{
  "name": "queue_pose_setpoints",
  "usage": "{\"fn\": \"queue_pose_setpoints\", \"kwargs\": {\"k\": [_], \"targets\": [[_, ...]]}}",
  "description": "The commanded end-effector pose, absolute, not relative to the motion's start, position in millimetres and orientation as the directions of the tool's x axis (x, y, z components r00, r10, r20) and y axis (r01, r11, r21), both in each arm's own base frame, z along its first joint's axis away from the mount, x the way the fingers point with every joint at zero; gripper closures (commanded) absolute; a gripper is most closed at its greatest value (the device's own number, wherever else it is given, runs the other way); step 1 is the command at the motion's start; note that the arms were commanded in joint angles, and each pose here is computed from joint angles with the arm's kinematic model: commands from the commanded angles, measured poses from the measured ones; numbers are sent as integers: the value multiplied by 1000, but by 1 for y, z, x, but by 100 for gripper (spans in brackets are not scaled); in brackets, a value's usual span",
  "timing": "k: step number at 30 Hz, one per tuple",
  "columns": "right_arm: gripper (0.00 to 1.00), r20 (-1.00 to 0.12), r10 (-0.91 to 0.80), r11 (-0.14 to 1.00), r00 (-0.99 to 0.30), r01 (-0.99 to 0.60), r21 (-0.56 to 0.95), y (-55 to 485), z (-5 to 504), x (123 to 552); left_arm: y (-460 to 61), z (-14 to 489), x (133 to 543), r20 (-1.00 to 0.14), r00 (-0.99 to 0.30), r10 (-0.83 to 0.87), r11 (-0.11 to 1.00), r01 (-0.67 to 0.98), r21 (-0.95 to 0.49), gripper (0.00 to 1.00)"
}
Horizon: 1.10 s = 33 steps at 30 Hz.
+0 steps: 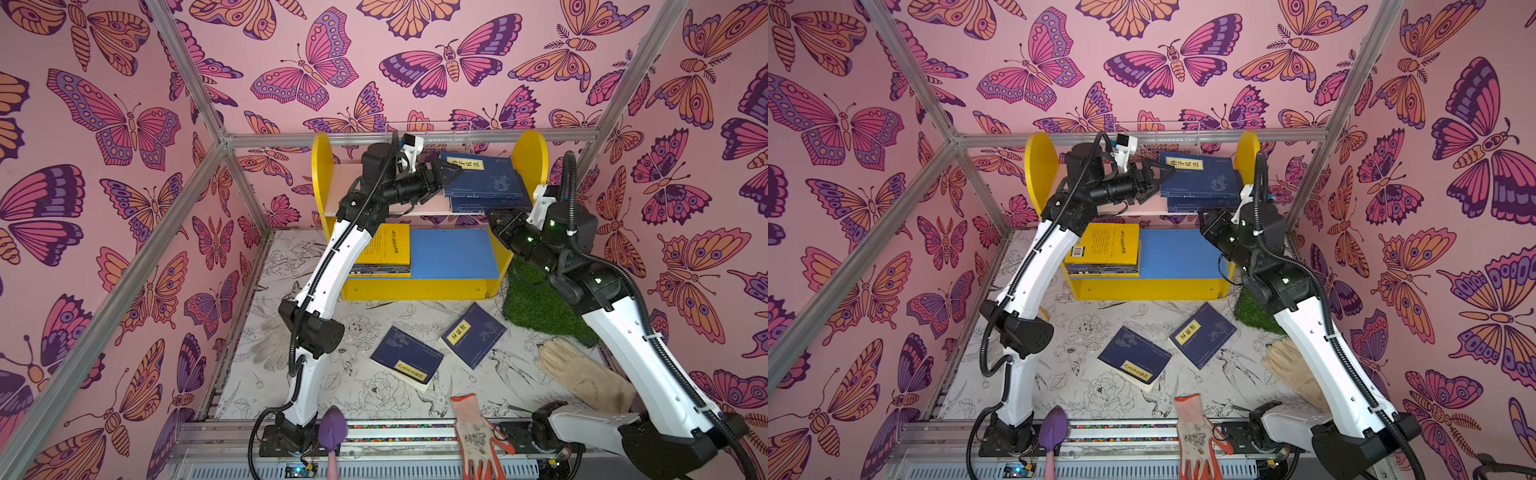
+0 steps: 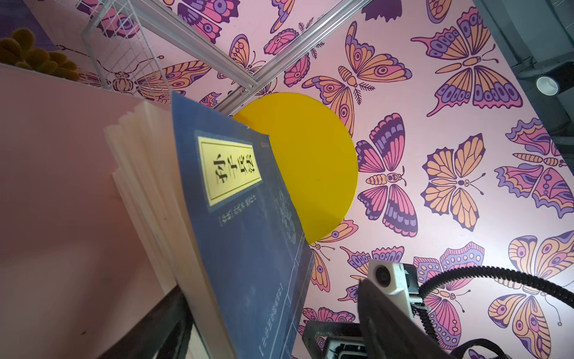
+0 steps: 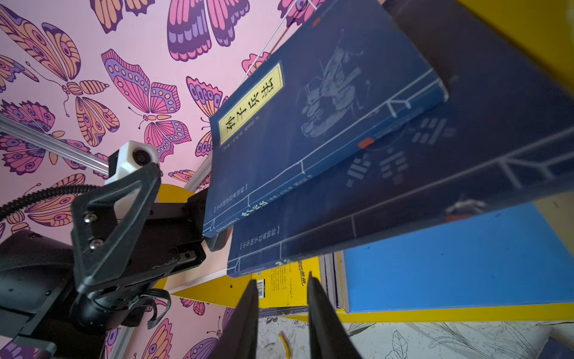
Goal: Stacking books/files
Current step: Move the book to the bookshelf.
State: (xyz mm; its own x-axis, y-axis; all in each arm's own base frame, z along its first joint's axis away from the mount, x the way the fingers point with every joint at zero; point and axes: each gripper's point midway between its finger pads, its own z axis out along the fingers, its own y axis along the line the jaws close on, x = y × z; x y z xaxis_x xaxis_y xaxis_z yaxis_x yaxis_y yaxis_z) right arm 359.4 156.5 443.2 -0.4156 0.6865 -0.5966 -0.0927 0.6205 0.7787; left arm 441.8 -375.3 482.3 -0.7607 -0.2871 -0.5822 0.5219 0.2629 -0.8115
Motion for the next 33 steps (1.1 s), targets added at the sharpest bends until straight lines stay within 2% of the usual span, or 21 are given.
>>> {"fn": "queue_pose_setpoints", "kwargs": {"k": [1,7,10,15,20,27,30,33], "targets": [[73,-571,712,577,-408,-121,807,161,462,363,-378,439,457,-528,-804,-274,339,433,-835,19],[75,-542,735,562,-408,-80,823,156,456,373,-381,437,456,-530,-805,-265,339,436,-833,24],[75,-534,744,555,-403,-72,829,153,455,379,-384,433,456,-527,-810,-258,337,435,-835,36],[75,-526,756,542,-391,-78,837,150,458,388,-387,427,457,-514,-821,-248,337,425,-840,41],[76,-520,755,532,-400,-91,842,155,458,394,-388,422,460,-506,-826,-248,339,416,-844,55],[75,-521,748,531,-411,-100,841,156,457,390,-389,418,462,-501,-831,-243,338,411,-847,69],[72,-555,740,551,-379,-132,824,149,469,378,-388,416,464,-496,-833,-246,340,405,-849,78],[71,-607,728,590,-320,-159,791,136,487,364,-385,416,467,-489,-833,-258,340,395,-853,94]]}}
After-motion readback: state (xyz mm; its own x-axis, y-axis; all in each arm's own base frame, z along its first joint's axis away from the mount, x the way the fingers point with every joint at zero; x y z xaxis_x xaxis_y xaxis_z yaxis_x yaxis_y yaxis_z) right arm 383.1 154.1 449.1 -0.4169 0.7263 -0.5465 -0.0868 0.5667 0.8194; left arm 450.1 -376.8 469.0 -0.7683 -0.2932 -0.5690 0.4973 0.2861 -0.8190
